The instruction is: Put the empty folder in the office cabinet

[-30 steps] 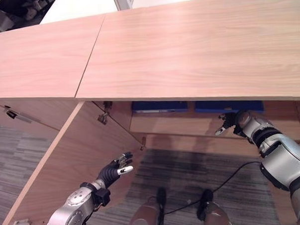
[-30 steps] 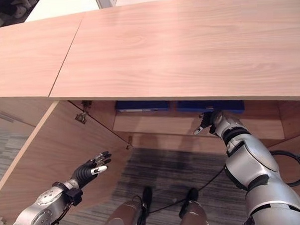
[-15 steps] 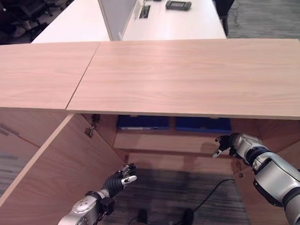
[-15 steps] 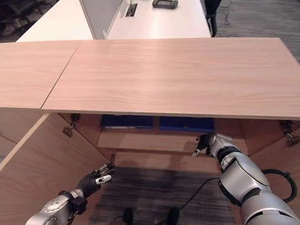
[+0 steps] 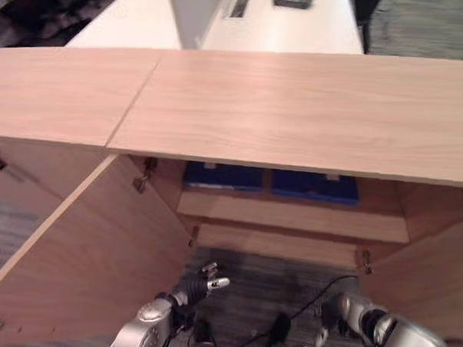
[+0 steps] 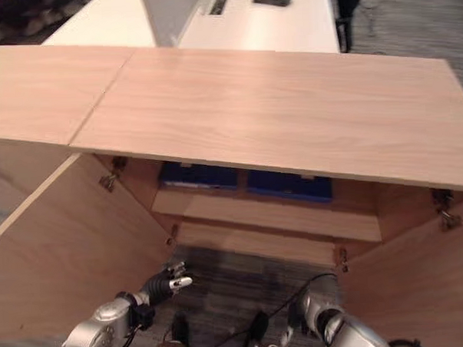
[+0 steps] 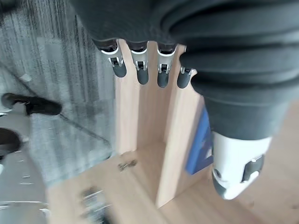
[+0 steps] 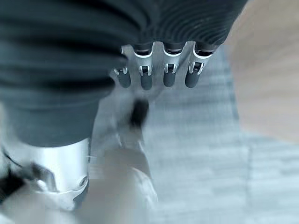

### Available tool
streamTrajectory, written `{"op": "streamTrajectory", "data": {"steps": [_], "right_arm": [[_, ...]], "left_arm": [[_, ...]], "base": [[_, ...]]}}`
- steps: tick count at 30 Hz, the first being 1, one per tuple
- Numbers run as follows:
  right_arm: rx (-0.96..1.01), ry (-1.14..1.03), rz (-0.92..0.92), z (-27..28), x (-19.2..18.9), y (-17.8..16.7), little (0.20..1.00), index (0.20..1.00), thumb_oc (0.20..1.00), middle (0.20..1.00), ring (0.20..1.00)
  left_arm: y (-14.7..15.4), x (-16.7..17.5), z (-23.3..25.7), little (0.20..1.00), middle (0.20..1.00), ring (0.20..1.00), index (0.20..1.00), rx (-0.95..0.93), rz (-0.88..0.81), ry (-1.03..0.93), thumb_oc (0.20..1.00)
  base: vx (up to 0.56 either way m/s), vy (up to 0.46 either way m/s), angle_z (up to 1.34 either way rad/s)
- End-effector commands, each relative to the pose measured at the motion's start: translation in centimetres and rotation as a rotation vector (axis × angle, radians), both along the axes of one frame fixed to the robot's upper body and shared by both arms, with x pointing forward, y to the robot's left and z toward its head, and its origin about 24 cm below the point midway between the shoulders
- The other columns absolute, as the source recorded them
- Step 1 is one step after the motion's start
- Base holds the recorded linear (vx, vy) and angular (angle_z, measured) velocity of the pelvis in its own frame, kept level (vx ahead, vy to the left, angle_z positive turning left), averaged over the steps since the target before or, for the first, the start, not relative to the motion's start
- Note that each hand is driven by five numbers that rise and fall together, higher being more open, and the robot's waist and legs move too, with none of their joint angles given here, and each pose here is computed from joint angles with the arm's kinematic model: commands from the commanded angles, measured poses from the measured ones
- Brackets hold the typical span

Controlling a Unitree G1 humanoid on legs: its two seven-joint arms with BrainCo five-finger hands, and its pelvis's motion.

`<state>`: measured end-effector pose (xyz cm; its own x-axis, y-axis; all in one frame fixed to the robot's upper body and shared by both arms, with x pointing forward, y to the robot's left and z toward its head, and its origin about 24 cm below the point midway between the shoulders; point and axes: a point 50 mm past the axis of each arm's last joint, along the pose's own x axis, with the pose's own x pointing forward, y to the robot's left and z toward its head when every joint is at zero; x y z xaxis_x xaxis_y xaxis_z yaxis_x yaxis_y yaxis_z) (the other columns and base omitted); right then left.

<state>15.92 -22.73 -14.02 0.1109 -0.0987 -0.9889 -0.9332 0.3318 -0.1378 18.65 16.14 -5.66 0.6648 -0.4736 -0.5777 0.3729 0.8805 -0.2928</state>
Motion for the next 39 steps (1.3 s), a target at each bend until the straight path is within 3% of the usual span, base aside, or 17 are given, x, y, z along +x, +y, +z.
{"op": "streamTrajectory", "data": {"steps": [1,3,7,26,30,34,39], "right_arm": [[-0.053,0.002,0.082,0.6,1.6,0.1,1.0,1.0,1.0,1.0,1.0],[-0.056,0.056,0.062,-0.5,-0.9,0.1,1.0,1.0,1.0,1.0,1.0],[-0.067,0.061,0.054,-0.9,-2.2,-0.1,1.0,1.0,1.0,1.0,1.0],[-0.041,0.002,-0.129,-1.0,-2.7,-1.0,1.0,1.0,1.0,1.0,1.0],[0.0,0.053,-0.263,-1.6,-5.5,-1.4,1.0,1.0,1.0,1.0,1.0],[0.078,0.033,-0.461,-2.3,-7.6,-0.4,1.0,1.0,1.0,1.0,1.0],[0.095,0.019,-0.586,-2.4,-8.6,-0.9,1.0,1.0,1.0,1.0,1.0]], "left_arm": [[-0.4,0.6,1.4,1.0,1.0,1.0,1.0,0.006,-0.046,-0.085,1.0],[-0.4,0.7,1.4,1.0,1.0,1.0,1.0,0.008,-0.023,-0.088,1.0],[-0.2,0.5,1.0,1.0,1.0,1.0,1.0,0.009,0.01,-0.079,1.0],[0.6,0.8,0.6,1.0,1.0,1.0,1.0,0.053,0.044,-0.08,1.0],[1.9,0.8,-0.2,1.0,1.0,1.0,1.0,0.128,0.058,-0.079,1.0],[7.0,-1.7,-1.1,1.0,1.0,1.0,1.0,0.299,0.193,-0.017,1.0],[9.3,0.2,1.3,1.0,1.0,1.0,1.0,0.321,0.392,-0.143,1.0]], "base": [[0.02,0.055,1.31],[0.03,0.117,1.3],[0.0,0.099,0.41],[-0.02,0.149,0.37],[0.04,-0.039,1.31],[0.04,-0.42,0.74],[-0.08,-0.203,0.33]]}}
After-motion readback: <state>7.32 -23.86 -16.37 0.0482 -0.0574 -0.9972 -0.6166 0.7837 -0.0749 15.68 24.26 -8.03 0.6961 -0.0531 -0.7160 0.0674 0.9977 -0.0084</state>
